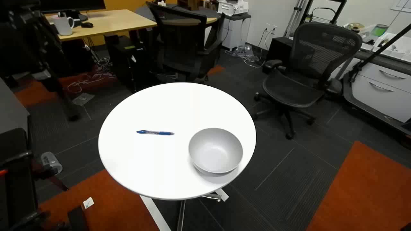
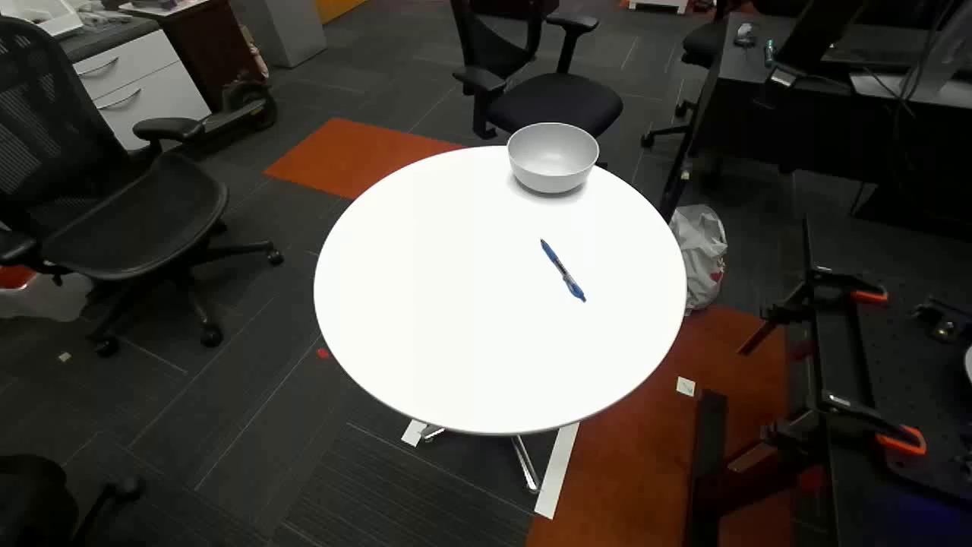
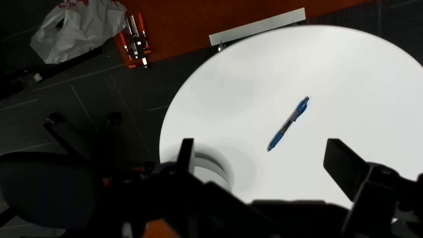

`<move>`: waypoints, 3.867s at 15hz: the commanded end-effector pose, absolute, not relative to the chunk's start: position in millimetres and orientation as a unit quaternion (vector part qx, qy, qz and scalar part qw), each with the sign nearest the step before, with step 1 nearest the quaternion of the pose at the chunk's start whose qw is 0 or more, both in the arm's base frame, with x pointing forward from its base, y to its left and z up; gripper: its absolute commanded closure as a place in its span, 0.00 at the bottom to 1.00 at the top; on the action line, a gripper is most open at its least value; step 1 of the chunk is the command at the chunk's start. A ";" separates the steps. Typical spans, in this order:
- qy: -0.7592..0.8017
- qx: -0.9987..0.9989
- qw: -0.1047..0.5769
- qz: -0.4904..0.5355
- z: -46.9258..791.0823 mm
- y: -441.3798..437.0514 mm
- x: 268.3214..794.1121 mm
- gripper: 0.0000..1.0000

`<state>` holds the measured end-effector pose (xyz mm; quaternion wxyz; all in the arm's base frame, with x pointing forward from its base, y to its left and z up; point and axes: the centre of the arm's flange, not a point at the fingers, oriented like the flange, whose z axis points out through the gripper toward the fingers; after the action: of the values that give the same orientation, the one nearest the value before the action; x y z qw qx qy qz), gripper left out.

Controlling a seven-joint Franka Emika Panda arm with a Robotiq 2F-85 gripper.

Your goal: Get the pen from the table and put it in the white bowl

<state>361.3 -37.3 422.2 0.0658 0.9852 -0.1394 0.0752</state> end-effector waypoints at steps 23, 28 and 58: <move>-0.294 0.955 0.035 0.031 279.1 -20.3 528.4 0.00; -0.311 0.949 0.043 0.024 230.0 -12.4 558.2 0.00; -0.354 0.933 0.032 0.055 127.1 -14.6 577.7 0.95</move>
<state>577.9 -15.0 128.9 0.0350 0.9351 -0.3494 0.0469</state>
